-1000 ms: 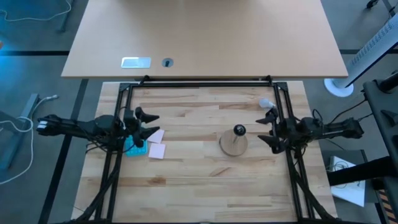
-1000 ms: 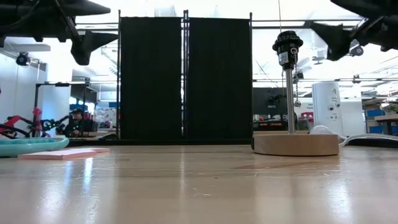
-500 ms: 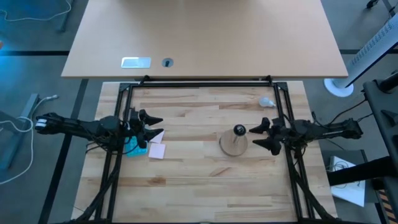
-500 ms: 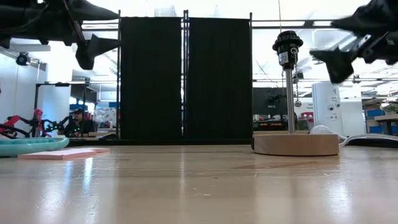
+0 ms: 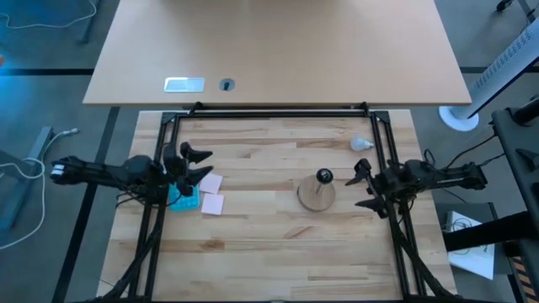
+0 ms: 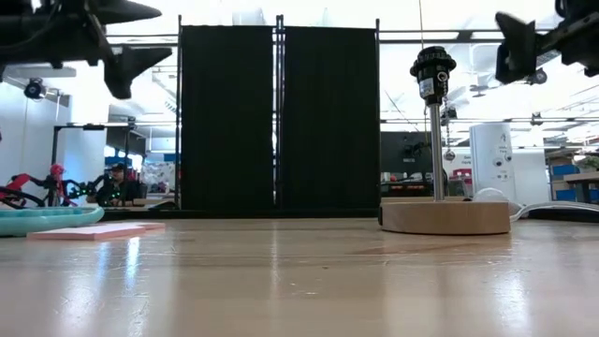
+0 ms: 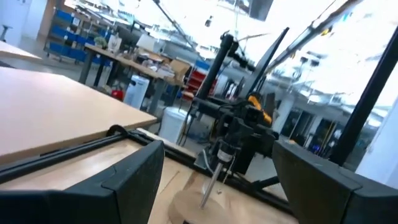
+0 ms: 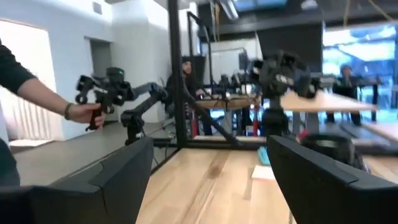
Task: Screw lightbulb
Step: Return to Home Position
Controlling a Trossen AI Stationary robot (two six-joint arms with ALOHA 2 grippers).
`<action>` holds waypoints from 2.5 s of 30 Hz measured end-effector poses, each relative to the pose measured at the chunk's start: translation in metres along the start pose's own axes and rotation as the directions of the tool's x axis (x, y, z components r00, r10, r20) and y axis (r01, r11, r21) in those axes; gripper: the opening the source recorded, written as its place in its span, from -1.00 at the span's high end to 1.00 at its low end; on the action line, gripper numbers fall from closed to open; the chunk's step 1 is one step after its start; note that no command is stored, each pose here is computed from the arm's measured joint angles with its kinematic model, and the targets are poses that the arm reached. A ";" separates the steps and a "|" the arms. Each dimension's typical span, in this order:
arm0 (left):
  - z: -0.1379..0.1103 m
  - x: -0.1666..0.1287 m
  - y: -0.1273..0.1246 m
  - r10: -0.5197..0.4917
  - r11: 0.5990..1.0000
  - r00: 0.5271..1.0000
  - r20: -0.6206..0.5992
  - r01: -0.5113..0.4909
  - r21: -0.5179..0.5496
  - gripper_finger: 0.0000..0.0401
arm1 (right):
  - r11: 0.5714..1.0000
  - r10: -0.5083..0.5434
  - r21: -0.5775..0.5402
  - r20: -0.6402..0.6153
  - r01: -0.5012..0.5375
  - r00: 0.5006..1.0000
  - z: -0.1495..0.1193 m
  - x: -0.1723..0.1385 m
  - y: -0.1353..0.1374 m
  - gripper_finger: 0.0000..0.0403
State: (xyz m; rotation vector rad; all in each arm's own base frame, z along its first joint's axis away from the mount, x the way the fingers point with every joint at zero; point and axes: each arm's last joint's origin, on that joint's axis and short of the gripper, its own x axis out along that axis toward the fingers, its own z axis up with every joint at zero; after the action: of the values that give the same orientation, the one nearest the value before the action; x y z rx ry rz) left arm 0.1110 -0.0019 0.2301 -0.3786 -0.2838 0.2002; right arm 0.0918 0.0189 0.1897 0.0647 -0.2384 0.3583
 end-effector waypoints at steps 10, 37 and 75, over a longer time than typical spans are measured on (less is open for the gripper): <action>-0.020 -0.017 0.014 -0.024 0.999 0.995 0.093 0.028 -0.044 -0.45 | 0.999 0.000 -0.039 0.153 0.006 0.988 0.015 -0.001 0.000 -0.54; -0.006 -0.027 0.014 -0.043 0.999 0.984 0.173 0.042 0.010 -0.45 | 0.996 -0.085 0.033 0.091 0.082 0.992 0.011 -0.005 -0.016 -0.54; -0.023 -0.025 0.017 -0.112 0.991 0.993 0.040 0.109 0.072 -0.45 | 0.979 -0.195 -0.057 -0.023 0.194 0.980 0.000 -0.008 -0.025 -0.54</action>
State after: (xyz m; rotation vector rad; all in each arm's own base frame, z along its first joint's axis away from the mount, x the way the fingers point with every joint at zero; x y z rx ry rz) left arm 0.0921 0.0000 0.1968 -0.2884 -0.3395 0.1090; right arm 0.0936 -0.0066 0.1871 0.0286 -0.2110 0.1577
